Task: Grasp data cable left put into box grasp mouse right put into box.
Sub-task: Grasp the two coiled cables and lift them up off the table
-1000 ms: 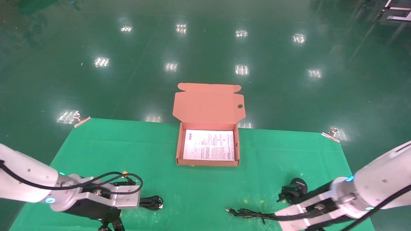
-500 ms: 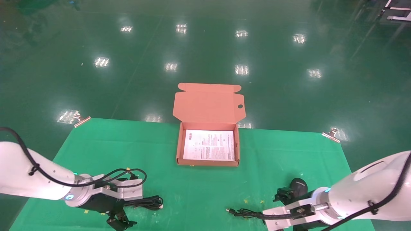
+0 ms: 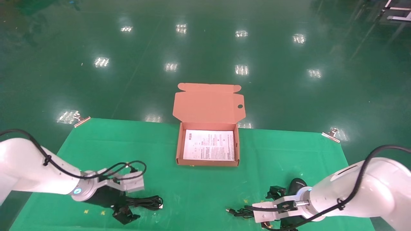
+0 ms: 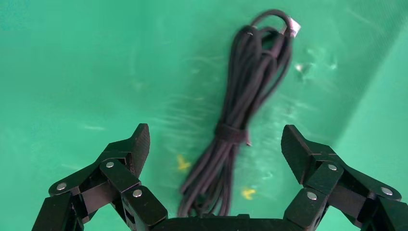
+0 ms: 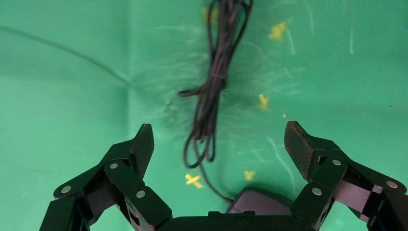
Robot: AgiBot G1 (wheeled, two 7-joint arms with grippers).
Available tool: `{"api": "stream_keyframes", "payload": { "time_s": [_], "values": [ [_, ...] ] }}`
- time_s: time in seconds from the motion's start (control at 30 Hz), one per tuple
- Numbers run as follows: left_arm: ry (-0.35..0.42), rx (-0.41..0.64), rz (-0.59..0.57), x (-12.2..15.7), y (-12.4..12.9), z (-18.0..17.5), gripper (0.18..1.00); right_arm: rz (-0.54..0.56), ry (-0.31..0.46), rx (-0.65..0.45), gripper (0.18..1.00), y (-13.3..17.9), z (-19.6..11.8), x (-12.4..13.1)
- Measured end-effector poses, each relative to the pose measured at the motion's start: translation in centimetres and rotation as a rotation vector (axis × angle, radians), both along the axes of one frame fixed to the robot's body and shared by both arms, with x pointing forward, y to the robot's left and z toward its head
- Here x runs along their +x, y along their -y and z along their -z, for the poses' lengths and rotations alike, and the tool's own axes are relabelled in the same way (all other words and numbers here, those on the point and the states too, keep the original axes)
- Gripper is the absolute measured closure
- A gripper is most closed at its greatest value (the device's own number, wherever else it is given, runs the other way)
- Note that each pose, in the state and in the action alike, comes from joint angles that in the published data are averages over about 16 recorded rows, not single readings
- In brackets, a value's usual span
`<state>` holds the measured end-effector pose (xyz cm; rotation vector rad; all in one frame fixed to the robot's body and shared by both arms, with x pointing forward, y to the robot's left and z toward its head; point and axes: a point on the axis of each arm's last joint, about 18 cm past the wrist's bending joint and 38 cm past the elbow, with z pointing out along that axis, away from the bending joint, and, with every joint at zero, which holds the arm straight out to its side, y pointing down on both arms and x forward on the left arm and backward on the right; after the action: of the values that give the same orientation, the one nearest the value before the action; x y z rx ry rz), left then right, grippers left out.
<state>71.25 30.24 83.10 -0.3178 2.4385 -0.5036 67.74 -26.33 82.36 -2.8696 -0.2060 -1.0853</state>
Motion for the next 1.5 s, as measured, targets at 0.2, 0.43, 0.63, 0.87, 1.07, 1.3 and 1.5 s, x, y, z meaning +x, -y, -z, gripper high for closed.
{"api": "stream_keyframes", "payload": {
  "time_s": [0.2,0.43,0.63,0.87,1.07,1.3,1.5],
  "values": [
    [0.012,-0.011,-0.016,0.47,-0.18,-0.04,0.188,0.011,0.006,0.009,0.182,-0.27,0.41,0.79],
    [0.016,-0.017,-0.019,0.55,-0.20,-0.05,0.210,0.013,0.009,0.012,0.198,-0.36,0.47,0.96],
    [0.014,-0.016,-0.016,0.48,-0.12,-0.09,0.253,0.011,0.007,0.010,0.240,-0.28,0.42,0.81],
    [0.012,-0.013,-0.012,0.41,-0.08,-0.12,0.345,0.010,0.005,0.007,0.332,-0.21,0.36,0.69],
    [0.011,-0.012,-0.011,0.37,-0.05,-0.13,0.460,0.009,0.004,0.006,0.450,-0.18,0.34,0.62],
    [0.010,-0.011,-0.009,0.34,-0.03,-0.13,0.630,0.009,0.003,0.005,0.617,-0.15,0.33,0.57],
    [0.009,-0.011,-0.009,0.33,-0.02,-0.12,0.764,0.008,0.002,0.005,0.750,-0.15,0.32,0.55]
  ]
}}
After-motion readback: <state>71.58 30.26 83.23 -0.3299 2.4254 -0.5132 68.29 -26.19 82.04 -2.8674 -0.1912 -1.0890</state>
